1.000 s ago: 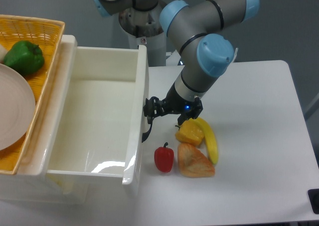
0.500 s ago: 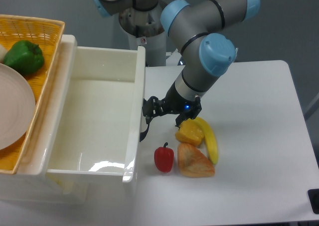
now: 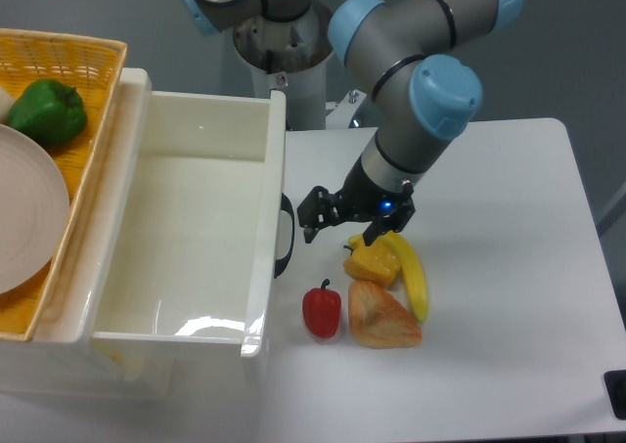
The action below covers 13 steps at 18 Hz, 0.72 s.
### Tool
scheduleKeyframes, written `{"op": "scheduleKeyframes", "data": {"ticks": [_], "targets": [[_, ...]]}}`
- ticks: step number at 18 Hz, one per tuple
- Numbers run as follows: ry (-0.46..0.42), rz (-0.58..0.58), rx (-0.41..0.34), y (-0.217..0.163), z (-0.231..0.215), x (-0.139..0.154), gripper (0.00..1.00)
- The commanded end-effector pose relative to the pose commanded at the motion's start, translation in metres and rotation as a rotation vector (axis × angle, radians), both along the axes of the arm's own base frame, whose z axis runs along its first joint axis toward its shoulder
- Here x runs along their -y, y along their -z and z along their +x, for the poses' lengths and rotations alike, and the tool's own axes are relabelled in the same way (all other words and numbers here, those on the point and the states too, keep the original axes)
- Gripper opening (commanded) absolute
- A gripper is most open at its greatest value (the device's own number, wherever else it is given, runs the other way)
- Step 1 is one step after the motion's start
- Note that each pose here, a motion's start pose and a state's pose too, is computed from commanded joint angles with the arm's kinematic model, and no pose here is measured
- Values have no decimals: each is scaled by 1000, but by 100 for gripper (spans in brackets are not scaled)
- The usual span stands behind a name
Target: Slide open the top white drawer
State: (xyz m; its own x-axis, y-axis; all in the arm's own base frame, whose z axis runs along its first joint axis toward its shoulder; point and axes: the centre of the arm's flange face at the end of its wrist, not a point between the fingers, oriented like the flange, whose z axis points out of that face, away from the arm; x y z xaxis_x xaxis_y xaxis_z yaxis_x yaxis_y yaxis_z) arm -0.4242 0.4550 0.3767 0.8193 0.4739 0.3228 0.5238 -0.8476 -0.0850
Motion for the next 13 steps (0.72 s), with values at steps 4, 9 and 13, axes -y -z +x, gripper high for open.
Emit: {"op": "scheduleKeyframes", "data": {"ticks": [4, 9, 13], "targets": [[236, -6, -98, 1, -6, 4, 100], [464, -29, -240, 10, -16, 10, 100], [489, -23, -250, 14, -26, 15, 100]]}}
